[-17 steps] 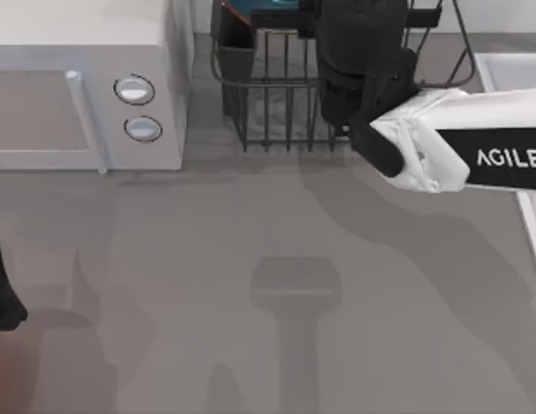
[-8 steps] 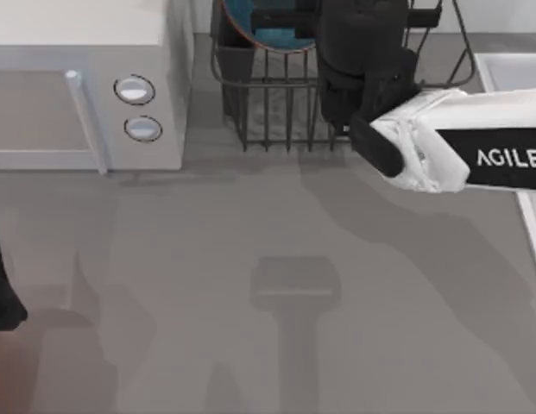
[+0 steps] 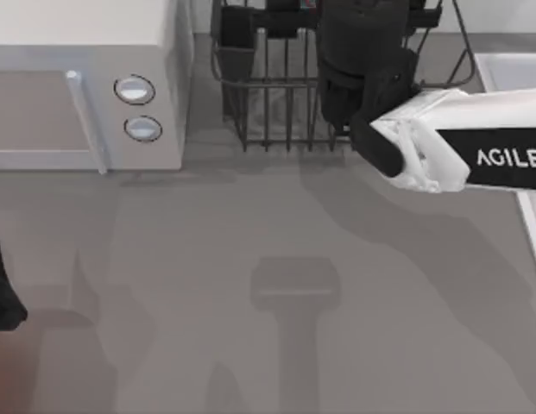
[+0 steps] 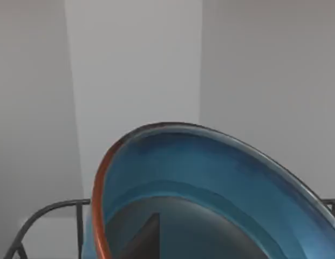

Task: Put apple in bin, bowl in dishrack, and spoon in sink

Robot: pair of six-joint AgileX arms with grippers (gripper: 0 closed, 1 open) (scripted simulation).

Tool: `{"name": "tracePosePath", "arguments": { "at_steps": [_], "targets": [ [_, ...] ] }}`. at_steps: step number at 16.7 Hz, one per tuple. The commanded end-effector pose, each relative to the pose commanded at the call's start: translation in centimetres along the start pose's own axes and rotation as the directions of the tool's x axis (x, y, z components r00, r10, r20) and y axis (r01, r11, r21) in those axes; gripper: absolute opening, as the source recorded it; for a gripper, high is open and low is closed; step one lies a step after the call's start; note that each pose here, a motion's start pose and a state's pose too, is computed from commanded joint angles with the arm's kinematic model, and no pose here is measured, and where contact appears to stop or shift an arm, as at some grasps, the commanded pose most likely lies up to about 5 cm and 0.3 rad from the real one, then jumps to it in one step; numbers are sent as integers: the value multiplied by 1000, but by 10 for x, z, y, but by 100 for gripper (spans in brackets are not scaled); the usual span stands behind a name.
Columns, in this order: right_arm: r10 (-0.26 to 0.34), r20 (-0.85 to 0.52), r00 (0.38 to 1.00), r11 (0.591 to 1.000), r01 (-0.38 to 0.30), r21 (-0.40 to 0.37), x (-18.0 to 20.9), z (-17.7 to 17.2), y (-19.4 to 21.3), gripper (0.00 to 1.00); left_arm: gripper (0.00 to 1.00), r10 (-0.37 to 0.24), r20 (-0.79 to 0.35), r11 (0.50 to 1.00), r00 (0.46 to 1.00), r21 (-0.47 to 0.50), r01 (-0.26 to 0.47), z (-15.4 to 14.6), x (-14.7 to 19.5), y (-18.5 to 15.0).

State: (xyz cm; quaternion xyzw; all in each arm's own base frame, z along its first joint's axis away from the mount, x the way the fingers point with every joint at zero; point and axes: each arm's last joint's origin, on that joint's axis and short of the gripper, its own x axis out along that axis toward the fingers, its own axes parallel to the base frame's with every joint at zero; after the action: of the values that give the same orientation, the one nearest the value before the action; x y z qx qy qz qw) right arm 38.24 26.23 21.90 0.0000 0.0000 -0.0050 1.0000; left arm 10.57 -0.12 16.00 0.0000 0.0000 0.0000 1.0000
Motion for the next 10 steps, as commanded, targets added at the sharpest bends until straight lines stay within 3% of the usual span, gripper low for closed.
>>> {"name": "tracePosePath", "arguments": {
  "at_steps": [10],
  "targets": [
    [15,-2,1000,1000,-15,-1,-3,1,1,100,100,0,0,1000,1000,0,0,0,0,0]
  ]
}}
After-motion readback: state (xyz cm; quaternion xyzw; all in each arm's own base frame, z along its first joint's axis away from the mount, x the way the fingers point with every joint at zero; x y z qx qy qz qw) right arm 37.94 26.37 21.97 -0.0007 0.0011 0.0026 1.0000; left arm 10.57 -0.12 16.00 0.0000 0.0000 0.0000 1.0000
